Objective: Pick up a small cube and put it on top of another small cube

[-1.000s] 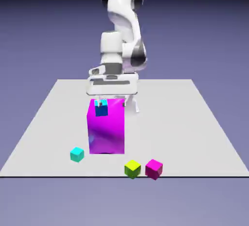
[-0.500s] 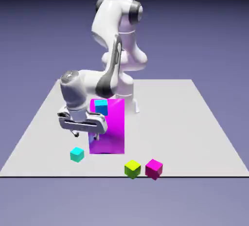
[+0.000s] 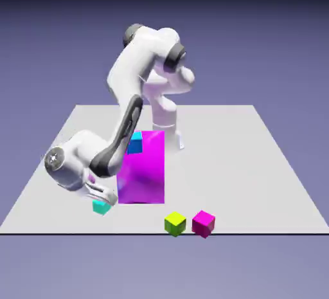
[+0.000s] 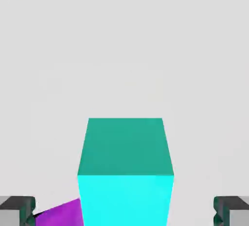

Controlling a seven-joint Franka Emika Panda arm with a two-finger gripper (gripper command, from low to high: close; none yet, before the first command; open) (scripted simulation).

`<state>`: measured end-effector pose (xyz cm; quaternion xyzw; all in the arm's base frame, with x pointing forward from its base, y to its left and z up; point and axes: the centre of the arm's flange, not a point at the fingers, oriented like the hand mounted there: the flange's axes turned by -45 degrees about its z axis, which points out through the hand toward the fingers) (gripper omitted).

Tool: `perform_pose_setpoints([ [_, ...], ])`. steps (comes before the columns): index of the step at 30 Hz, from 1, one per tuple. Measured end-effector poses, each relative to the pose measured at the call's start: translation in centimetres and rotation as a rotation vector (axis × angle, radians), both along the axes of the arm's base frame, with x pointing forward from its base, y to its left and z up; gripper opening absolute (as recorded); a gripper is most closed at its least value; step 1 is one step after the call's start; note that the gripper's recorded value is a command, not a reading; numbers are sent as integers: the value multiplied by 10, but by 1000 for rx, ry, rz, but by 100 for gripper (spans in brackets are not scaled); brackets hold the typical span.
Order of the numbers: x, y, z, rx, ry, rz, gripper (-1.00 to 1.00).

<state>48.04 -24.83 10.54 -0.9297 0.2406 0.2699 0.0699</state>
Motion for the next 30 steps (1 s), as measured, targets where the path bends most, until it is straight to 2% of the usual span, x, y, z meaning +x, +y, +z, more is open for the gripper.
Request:
perform_pose_setpoints([
  [2,0,0,0,0,0,0,-100],
  [6,31,0,62,1,-3,-10,-100],
  [15,96,166,78,-2,-14,-109,-100],
  [23,114,324,118,2,-1,-193,-100],
  [24,114,324,118,2,-1,-193,-100],
  [27,96,340,62,2,-1,-193,-100],
  [28,94,341,56,2,-1,-193,100],
  [30,94,341,56,-1,0,-192,100],
])
